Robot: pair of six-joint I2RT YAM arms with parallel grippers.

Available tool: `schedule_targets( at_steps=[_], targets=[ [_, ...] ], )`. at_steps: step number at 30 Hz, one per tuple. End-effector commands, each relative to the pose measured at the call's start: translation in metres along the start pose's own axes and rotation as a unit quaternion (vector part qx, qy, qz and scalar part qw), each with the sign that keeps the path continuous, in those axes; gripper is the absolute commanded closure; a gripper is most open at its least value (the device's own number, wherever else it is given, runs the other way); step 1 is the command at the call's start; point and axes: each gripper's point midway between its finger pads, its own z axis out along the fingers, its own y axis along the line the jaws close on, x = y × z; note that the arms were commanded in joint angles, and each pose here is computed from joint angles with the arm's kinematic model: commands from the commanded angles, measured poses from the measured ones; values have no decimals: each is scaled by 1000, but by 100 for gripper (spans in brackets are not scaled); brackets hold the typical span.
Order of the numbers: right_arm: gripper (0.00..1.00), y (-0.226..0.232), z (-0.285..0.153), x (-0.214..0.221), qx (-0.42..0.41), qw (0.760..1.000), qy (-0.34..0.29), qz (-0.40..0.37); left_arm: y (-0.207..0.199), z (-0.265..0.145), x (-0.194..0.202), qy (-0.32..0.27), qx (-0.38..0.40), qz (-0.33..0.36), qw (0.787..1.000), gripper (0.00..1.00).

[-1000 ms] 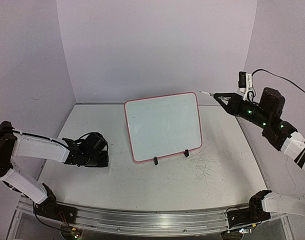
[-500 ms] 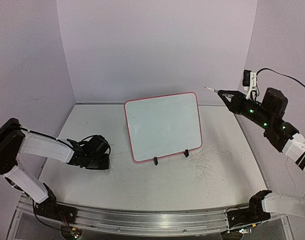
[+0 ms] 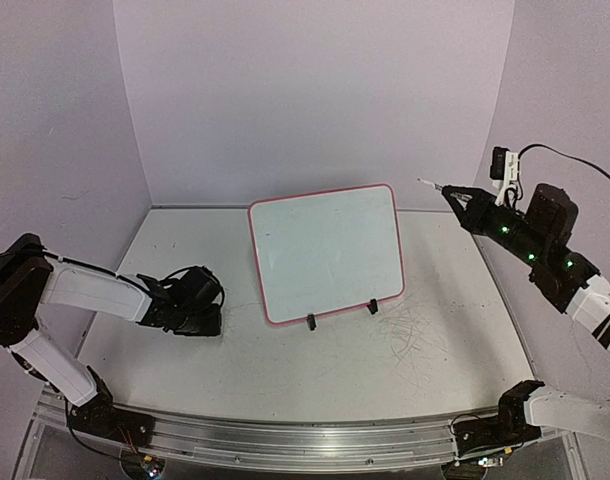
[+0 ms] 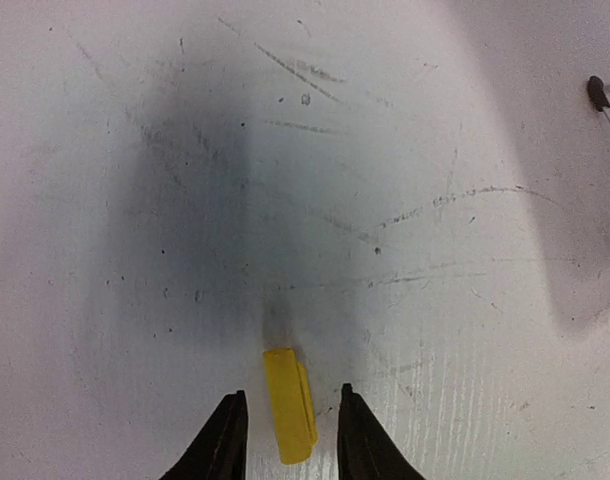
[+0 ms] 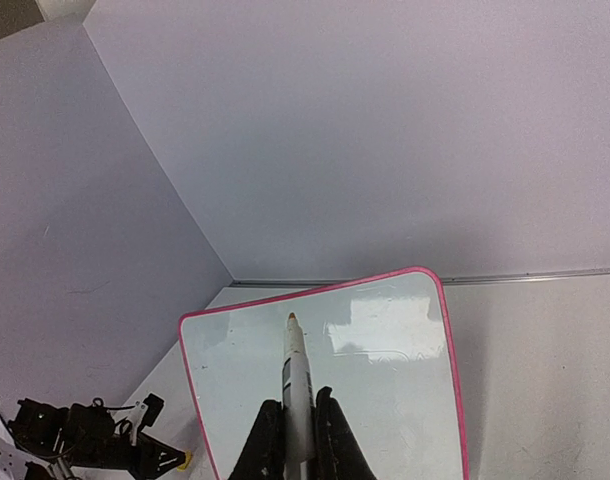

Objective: Write a sentence on the whiteboard
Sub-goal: Put down the pen cap at the corner of the board.

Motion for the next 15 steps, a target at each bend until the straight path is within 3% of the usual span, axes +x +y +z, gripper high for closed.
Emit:
schedule_targets(
  at_steps=[1, 7, 15],
  targets=[
    [100, -2, -4, -13, 14, 1000, -23, -14, -10, -23, -37, -40, 0, -6, 999, 63],
    [100, -29, -10, -3, 90, 994, -1, -56, -3, -76, -73, -99, 26, -27, 994, 41],
    [100, -43, -10, 7, 125, 990, 20, -65, -2, -107, -97, -148, 65, -32, 986, 14]
  ],
)
